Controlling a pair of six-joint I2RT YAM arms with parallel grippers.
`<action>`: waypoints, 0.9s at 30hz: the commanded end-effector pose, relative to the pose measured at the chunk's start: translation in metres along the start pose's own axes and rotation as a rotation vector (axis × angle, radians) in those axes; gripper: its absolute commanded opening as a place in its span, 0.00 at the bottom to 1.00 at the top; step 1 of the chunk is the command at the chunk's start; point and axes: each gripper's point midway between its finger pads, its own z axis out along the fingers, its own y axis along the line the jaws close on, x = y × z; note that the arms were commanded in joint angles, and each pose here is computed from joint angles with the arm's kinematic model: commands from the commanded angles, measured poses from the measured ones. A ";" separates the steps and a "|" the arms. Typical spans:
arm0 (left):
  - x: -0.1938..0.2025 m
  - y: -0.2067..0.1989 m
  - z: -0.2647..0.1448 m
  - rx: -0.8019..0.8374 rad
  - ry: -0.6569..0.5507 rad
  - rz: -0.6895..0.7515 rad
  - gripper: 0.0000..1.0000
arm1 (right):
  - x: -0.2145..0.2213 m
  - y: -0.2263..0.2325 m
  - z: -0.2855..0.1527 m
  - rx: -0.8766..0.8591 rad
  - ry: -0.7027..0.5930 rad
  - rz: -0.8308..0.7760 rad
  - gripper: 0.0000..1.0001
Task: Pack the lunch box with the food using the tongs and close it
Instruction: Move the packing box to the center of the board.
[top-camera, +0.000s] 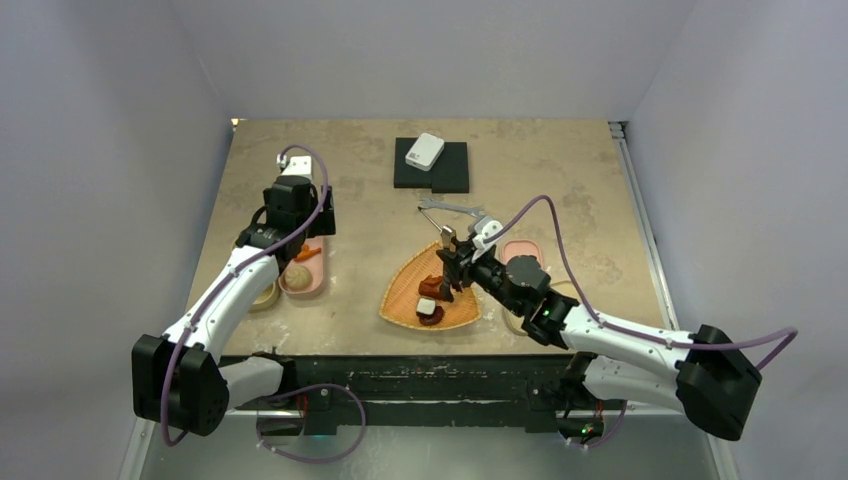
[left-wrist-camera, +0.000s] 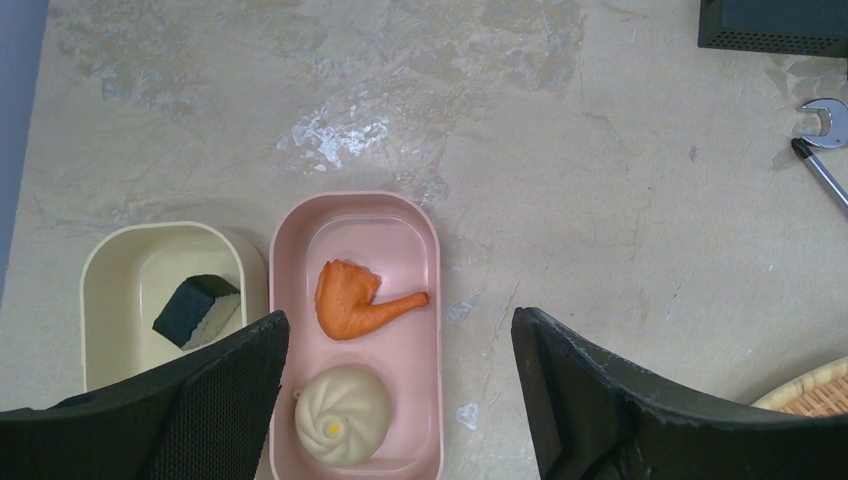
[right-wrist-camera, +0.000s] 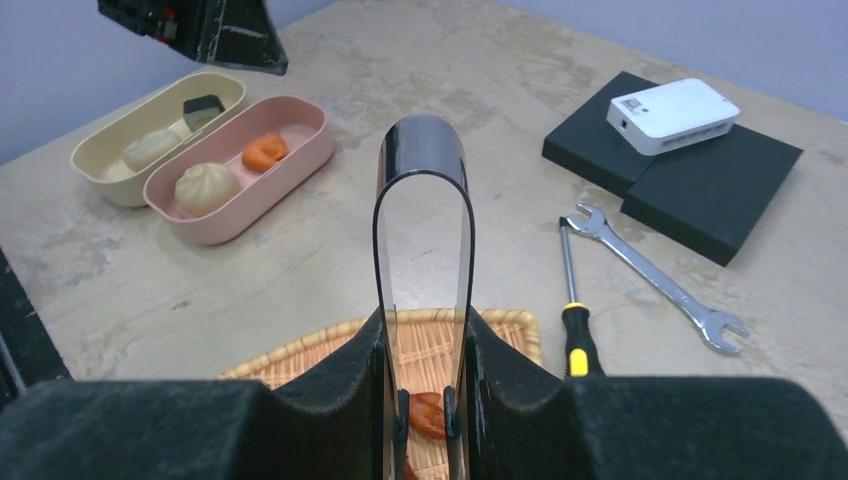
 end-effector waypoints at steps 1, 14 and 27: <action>-0.018 -0.001 -0.003 0.011 -0.043 -0.016 0.81 | -0.026 -0.010 -0.003 0.058 -0.099 0.000 0.16; -0.017 -0.004 -0.004 0.032 -0.042 -0.018 0.81 | -0.029 0.024 0.002 -0.128 -0.084 0.006 0.22; -0.014 -0.007 -0.002 0.047 -0.029 -0.015 0.81 | -0.029 0.047 0.027 -0.238 -0.065 -0.019 0.29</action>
